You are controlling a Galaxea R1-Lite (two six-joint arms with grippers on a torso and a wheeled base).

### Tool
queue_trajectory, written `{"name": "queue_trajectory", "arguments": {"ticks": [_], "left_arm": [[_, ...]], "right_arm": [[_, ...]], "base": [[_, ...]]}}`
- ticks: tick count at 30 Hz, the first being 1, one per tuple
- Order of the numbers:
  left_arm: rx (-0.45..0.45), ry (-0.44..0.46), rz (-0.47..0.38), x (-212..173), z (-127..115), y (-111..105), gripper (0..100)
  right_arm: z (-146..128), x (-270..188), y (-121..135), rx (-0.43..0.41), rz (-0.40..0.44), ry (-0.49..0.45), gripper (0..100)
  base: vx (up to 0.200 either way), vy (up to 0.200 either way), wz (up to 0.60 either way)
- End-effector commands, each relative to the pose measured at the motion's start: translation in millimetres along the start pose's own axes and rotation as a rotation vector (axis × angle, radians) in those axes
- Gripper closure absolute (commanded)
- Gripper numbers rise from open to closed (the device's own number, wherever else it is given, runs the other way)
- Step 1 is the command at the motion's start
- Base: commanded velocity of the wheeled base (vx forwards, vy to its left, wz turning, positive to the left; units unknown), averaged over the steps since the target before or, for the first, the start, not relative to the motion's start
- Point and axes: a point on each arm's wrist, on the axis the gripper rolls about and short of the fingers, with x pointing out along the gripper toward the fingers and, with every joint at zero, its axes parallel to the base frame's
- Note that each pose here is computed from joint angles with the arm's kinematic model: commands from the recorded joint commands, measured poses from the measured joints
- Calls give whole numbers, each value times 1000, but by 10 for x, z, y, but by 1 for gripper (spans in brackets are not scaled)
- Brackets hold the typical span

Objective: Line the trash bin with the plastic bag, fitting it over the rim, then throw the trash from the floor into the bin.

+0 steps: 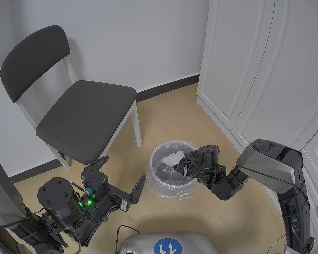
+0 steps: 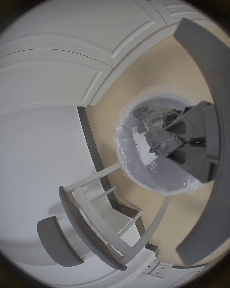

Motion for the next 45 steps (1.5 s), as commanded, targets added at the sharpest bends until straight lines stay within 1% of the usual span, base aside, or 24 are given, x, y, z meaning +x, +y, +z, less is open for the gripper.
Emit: {"name": "queue_trajectory", "arguments": {"ticks": [1, 3, 5, 7, 9, 12, 14, 16, 20, 22, 24, 25, 27, 32, 37, 45], "left_arm": [[-1, -3, 2, 0, 6, 2, 0], [-2, -4, 2, -1, 9, 4, 0], [-3, -7, 2, -5, 16, 7, 0], [-4, -8, 3, -7, 19, 8, 0], [-5, -9, 3, -8, 23, 10, 0], [-5, -11, 3, -10, 26, 11, 0], [-5, -11, 3, -10, 26, 11, 0], [-5, -9, 3, -8, 23, 10, 0], [-5, -9, 3, -8, 23, 10, 0], [-5, -9, 3, -8, 23, 10, 0], [-4, -8, 3, -7, 19, 8, 0], [-4, -8, 3, -7, 19, 8, 0], [-3, -5, 2, -7, 13, 7, 0], [-2, -20, 5, 0, 46, 10, 0], [14, -67, 21, -37, 161, 67, 0], [15, -68, 23, -38, 163, 72, 0]], "right_arm": [[9, -12, 86, 10, 5, -20, 100], [40, -54, 119, 10, 13, -24, 100], [53, -112, 128, -1, 12, -6, 100], [53, -181, 145, -20, 12, 28, 100], [117, -267, 185, -33, 16, 66, 100], [200, -335, 199, -34, 9, 122, 100], [199, -323, 203, -16, 2, 145, 100], [192, -273, 208, 4, -4, 152, 100], [64, -114, 181, 15, -24, 188, 100], [-15, -1, 158, 37, -37, 203, 100], [-63, 101, 145, 65, -48, 206, 100], [-73, 108, 138, 67, -49, 210, 100], [-129, 210, 130, 103, -60, 216, 100], [-183, 301, 173, 162, -60, 208, 100], [-139, 298, 228, 210, -48, 186, 100], [-73, 334, 260, 255, -41, 158, 100]], "base": [[0, 0, 0], [0, 0, 0], [0, 0, 0], [0, 0, 0], [0, 0, 0], [0, 0, 0], [0, 0, 0], [0, 0, 0], [0, 0, 0], [0, 0, 0], [0, 0, 0], [0, 0, 0], [0, 0, 0], [0, 0, 0], [0, 0, 0], [0, 0, 0]]}}
